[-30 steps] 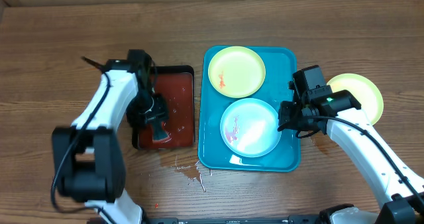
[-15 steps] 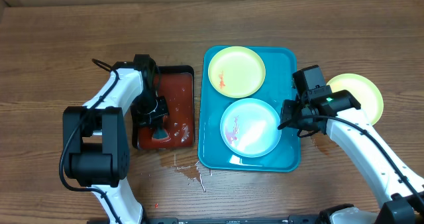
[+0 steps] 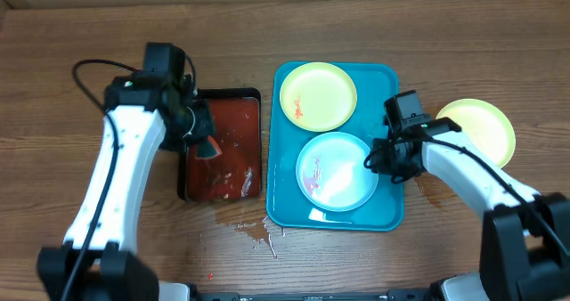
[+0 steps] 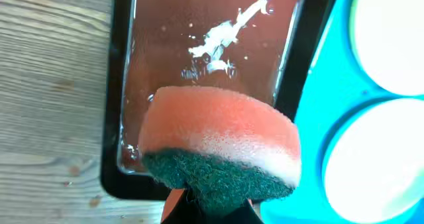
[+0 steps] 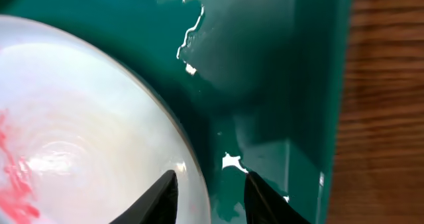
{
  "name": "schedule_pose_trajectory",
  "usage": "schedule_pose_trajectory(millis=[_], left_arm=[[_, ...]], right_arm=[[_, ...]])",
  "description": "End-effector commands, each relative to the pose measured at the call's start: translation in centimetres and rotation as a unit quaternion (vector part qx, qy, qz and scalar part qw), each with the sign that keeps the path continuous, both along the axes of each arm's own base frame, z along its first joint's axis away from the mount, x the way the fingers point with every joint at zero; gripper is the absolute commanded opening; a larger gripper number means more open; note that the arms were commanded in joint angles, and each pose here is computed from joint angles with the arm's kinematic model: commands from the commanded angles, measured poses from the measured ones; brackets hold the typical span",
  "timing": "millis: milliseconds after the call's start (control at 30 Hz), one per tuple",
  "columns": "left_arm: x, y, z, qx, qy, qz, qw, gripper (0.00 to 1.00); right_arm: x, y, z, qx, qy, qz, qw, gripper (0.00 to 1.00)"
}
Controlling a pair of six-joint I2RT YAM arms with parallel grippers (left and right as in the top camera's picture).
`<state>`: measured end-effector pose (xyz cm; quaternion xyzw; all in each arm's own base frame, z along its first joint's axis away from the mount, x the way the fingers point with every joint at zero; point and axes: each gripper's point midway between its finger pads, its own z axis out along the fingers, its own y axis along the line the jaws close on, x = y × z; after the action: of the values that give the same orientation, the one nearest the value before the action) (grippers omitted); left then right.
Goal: Clean dirty plates on tray and stack at the side
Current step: 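Pick up the sponge from the black tray with the left gripper, then scrub the white plate with the sponge while the right gripper holds it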
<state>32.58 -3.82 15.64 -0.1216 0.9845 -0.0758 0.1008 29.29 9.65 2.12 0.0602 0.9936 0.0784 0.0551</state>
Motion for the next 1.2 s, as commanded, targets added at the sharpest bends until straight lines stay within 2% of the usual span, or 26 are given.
schedule_pose_trajectory(millis=[0,133,167,300,533,833,1033,1167], left_arm=[[-0.2,-0.3,0.9,0.000,-0.011,-0.027,1.000,0.04],[-0.6,-1.1,0.5,0.001,-0.002,-0.044,0.999,0.04],[-0.6,-1.4,0.4,0.001,-0.001,-0.049,0.999,0.04],[-0.2,-4.5,0.5,-0.010,-0.018,-0.090,0.996,0.04],[1.0,-14.6,-0.7,-0.041,-0.062,-0.171,0.982,0.04],[1.3,-22.1,-8.8,-0.086,0.006,-0.152,0.985,0.04],[0.8,-21.2,-13.9,-0.071,0.074,-0.111,0.989,0.04],[0.0,-16.6,-15.8,0.025,0.109,-0.066,0.991,0.04]], right_arm=[[-0.3,0.8,-1.4,0.018,0.018,0.023,0.999,0.33],[-0.8,2.7,-2.9,0.054,0.039,0.047,0.997,0.08],[-0.9,2.9,-3.2,0.053,0.042,0.048,0.997,0.04],[-0.7,3.7,-3.3,0.054,0.035,0.058,0.996,0.04],[-1.0,3.6,-3.4,0.049,0.040,0.060,0.996,0.04],[-1.2,3.5,-3.4,0.048,0.046,0.059,0.996,0.04],[-1.4,3.4,-3.4,0.047,0.049,0.059,0.996,0.04],[-1.5,3.4,-3.4,0.046,0.051,0.059,0.996,0.04]])
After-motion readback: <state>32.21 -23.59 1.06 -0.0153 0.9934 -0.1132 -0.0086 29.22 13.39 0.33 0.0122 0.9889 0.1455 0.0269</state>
